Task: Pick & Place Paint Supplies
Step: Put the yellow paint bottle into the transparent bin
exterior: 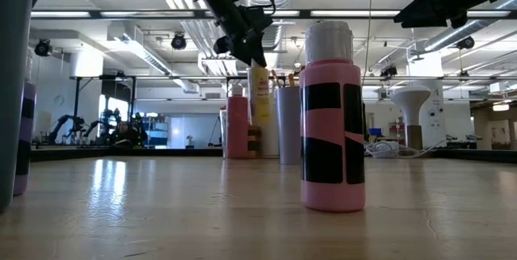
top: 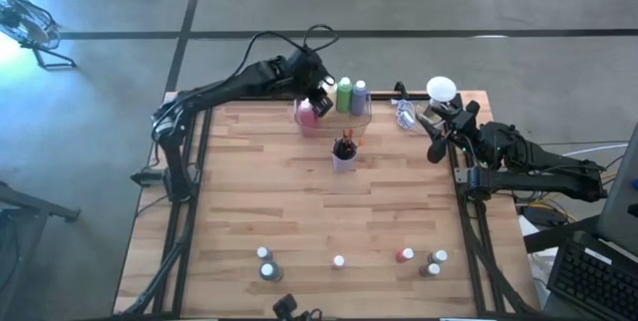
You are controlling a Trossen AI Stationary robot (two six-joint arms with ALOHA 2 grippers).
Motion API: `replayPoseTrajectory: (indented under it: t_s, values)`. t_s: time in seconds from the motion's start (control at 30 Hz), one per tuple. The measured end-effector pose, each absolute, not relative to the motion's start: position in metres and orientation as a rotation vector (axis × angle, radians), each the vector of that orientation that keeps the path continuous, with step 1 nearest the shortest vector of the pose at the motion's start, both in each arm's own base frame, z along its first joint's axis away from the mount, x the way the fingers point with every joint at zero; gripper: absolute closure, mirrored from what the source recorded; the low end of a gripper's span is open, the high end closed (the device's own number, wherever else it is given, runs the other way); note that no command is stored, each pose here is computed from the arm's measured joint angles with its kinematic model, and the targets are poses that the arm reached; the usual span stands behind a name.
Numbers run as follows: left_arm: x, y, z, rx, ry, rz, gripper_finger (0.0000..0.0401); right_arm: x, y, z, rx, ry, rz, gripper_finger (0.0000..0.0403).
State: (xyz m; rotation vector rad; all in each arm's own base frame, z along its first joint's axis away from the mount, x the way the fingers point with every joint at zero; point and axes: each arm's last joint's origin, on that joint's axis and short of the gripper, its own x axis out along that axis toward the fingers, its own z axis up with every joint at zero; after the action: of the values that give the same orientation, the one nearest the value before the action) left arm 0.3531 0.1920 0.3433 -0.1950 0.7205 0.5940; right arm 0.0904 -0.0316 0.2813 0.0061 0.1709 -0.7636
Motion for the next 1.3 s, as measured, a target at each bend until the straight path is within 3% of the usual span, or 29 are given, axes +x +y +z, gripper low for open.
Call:
replayPoseTrajectory:
  t_s: [0.87,1.3]
  values:
    - [0.377,0.212,0.282,-0.251,0.873,0.556,0.0273,0.09,-0.032,0.281,0.006,0.171,-0.764,0.0093]
    - [0.376,0.214,0.278,-0.282,0.901,0.536,0.0269,0.09,-0.032,0.281,0.006,0.171,-0.764,0.0053]
